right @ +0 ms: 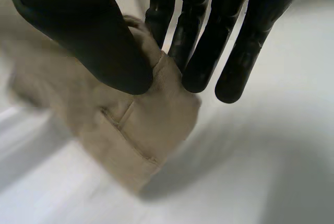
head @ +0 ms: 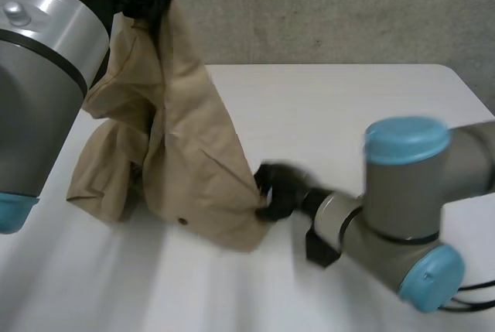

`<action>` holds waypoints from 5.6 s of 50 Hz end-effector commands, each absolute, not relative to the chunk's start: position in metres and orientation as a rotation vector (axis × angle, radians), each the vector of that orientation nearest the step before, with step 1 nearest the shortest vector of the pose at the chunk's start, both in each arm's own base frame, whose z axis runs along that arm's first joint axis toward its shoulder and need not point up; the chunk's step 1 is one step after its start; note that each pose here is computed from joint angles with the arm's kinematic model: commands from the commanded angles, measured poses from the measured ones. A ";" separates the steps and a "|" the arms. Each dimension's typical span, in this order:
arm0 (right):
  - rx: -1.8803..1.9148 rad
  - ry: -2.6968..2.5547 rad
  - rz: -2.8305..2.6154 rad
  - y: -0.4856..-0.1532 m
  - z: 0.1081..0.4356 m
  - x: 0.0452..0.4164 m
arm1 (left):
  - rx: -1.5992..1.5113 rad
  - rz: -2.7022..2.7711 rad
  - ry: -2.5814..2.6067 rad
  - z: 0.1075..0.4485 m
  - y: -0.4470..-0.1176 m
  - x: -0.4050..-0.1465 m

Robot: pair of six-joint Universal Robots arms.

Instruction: Fold the shorts.

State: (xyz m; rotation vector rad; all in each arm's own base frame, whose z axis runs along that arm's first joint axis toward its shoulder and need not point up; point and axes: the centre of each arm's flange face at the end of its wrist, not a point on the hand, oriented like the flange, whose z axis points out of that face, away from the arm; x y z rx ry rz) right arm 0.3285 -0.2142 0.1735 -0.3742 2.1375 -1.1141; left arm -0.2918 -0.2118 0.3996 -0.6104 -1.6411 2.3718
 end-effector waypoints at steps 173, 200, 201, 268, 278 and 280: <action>-1.573 2.188 -1.623 -0.220 0.199 0.209 | -1.483 1.712 -1.993 0.121 -0.351 -0.330; -1.554 2.210 -1.632 -0.224 0.195 0.205 | -1.376 1.631 -2.279 0.144 -0.327 -0.269; -1.554 2.213 -1.628 -0.225 0.194 0.205 | -1.376 1.625 -2.284 0.144 -0.325 -0.268; -1.556 2.219 -1.608 -0.220 0.185 0.205 | -1.475 1.771 -2.354 0.126 -0.344 -0.265; -1.542 2.227 -1.604 -0.220 0.186 0.204 | -1.407 1.892 -2.270 0.172 -0.329 -0.271; -1.534 2.235 -1.597 -0.220 0.188 0.204 | -1.368 1.909 -2.262 0.181 -0.325 -0.270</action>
